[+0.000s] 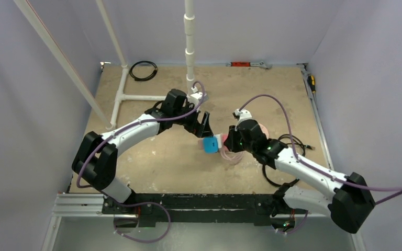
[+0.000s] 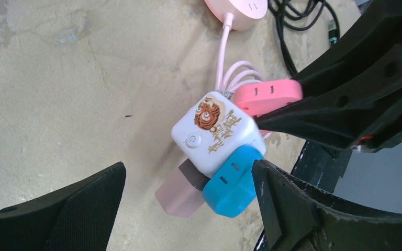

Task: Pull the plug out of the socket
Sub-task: Move the socket to the center of the board, then remove the plug from the socket.

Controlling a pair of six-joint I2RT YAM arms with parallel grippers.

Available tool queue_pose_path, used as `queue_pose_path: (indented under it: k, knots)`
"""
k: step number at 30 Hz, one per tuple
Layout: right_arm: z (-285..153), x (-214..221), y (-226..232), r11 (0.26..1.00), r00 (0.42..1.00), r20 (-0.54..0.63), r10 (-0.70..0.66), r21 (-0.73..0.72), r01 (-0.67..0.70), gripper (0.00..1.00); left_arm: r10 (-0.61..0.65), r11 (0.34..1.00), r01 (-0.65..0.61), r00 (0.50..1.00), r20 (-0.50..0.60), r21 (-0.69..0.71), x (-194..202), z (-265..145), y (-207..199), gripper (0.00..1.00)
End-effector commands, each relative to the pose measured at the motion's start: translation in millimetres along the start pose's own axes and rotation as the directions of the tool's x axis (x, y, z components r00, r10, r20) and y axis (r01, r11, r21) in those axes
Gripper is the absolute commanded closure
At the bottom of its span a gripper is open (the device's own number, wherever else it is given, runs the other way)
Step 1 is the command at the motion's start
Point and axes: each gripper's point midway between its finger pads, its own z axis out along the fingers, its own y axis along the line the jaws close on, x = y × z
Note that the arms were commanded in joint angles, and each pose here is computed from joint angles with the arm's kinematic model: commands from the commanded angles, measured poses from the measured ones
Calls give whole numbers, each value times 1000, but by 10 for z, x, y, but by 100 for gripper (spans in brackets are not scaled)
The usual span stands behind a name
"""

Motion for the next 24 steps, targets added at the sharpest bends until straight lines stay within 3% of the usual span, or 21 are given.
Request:
queue_pose_path:
  k: [1,9,24]
  knots:
    - [-349,-680,233,998,978,205,36,-56,-25,100,79,992,-89,992,103,95,-265,-142,-292,9]
    - [-376,-643,279,999,976,216,-30,51,19,100,51,980,-74,991,125,187,-281,-94,-430,9]
    - [-359,-755,417,998,961,278,-14,61,-3,100,27,995,-29,999,30,96,-50,174,-263,7]
